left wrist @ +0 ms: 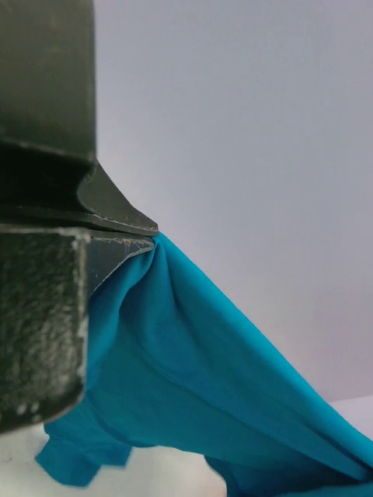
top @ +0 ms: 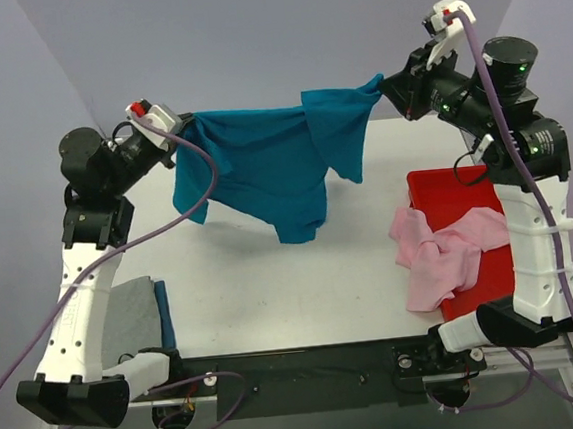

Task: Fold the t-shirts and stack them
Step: Flatten out the tshirt

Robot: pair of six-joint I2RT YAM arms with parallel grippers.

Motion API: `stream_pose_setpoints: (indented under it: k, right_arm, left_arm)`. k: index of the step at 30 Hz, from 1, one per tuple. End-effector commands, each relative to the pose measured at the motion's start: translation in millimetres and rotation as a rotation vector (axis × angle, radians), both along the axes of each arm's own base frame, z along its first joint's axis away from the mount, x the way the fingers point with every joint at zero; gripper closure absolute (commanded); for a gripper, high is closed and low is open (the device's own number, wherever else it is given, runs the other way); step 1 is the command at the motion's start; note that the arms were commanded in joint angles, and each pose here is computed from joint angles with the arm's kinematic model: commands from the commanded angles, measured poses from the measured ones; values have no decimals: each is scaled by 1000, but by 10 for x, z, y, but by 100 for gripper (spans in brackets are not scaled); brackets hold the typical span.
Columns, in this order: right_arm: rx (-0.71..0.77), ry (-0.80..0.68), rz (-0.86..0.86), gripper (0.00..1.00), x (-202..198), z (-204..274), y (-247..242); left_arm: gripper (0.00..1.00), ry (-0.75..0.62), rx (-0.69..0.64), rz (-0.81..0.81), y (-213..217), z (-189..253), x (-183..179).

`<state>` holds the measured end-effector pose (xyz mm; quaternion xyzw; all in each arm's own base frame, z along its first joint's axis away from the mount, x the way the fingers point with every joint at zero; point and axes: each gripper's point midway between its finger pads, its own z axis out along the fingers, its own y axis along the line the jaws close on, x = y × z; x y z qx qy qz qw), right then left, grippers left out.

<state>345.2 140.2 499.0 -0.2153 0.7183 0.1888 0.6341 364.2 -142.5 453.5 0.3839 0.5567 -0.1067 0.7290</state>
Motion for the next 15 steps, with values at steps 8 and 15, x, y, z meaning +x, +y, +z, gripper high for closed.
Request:
stream_pose_setpoints:
  k: [8, 15]
  right_arm:
    - [93, -345, 92, 100, -1164, 905, -115]
    - [93, -250, 136, 100, -1187, 666, -43]
  left_arm:
    - [100, -149, -115, -97, 24, 911, -887]
    - [100, -63, -133, -84, 65, 736, -868]
